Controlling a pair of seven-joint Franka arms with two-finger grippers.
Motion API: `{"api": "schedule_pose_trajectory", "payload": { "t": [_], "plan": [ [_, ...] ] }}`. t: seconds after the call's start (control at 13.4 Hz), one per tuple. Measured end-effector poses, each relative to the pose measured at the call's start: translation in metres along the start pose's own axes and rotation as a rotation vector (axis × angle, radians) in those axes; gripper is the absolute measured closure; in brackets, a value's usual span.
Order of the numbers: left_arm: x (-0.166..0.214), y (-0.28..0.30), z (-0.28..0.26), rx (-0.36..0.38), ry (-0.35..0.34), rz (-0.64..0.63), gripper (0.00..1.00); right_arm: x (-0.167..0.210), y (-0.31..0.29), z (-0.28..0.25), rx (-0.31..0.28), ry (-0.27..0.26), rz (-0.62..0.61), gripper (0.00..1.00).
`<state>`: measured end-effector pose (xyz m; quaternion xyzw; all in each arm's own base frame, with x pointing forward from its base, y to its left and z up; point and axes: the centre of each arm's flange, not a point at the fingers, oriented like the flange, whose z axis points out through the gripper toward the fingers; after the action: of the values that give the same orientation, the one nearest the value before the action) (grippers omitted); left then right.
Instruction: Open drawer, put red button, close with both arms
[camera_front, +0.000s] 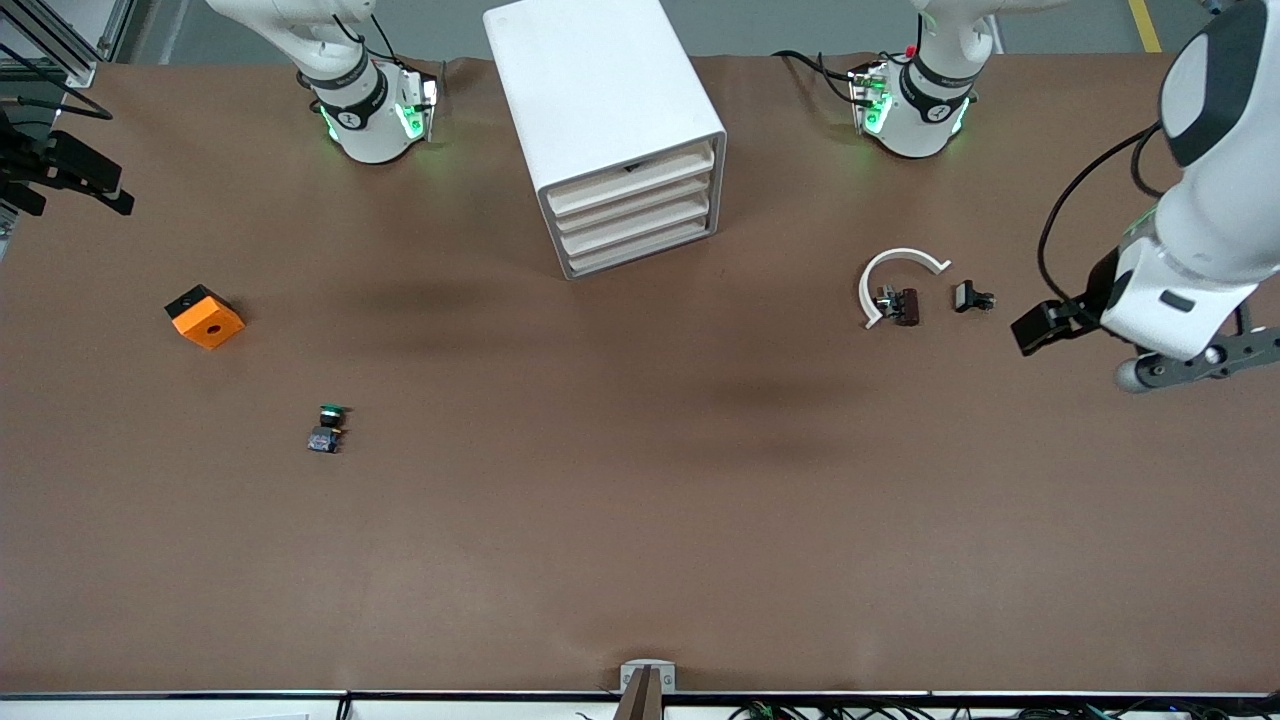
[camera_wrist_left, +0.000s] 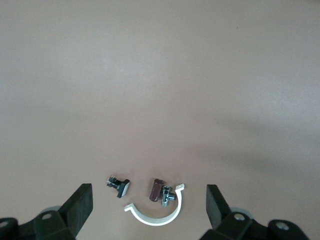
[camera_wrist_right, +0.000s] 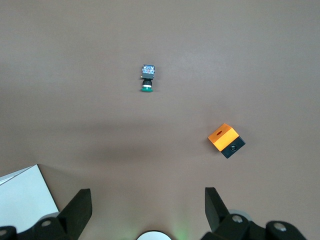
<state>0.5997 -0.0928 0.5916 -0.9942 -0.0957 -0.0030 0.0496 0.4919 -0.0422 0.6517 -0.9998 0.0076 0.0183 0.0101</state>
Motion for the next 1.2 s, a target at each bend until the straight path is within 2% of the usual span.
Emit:
{"api": "schedule_pose_trajectory", "payload": {
  "t": [0.22,0.6,0.75,1.2],
  "plan": [
    [-0.018,-0.029,-0.027,0.002,-0.014,0.084,0.00,-0.001,0.000,-0.002,0.000,0.003,0.000,0.00],
    [-0.062,-0.055,-0.041,-0.073,-0.044,0.160,0.00,-0.004,0.000,-0.005,0.000,0.009,-0.001,0.00],
    [-0.077,-0.060,-0.041,-0.074,-0.051,0.177,0.00,-0.005,0.001,-0.005,0.000,0.006,0.002,0.00],
    [-0.086,-0.068,-0.044,-0.072,-0.058,0.180,0.00,-0.006,0.003,-0.003,0.002,-0.005,0.028,0.00]
  ]
}}
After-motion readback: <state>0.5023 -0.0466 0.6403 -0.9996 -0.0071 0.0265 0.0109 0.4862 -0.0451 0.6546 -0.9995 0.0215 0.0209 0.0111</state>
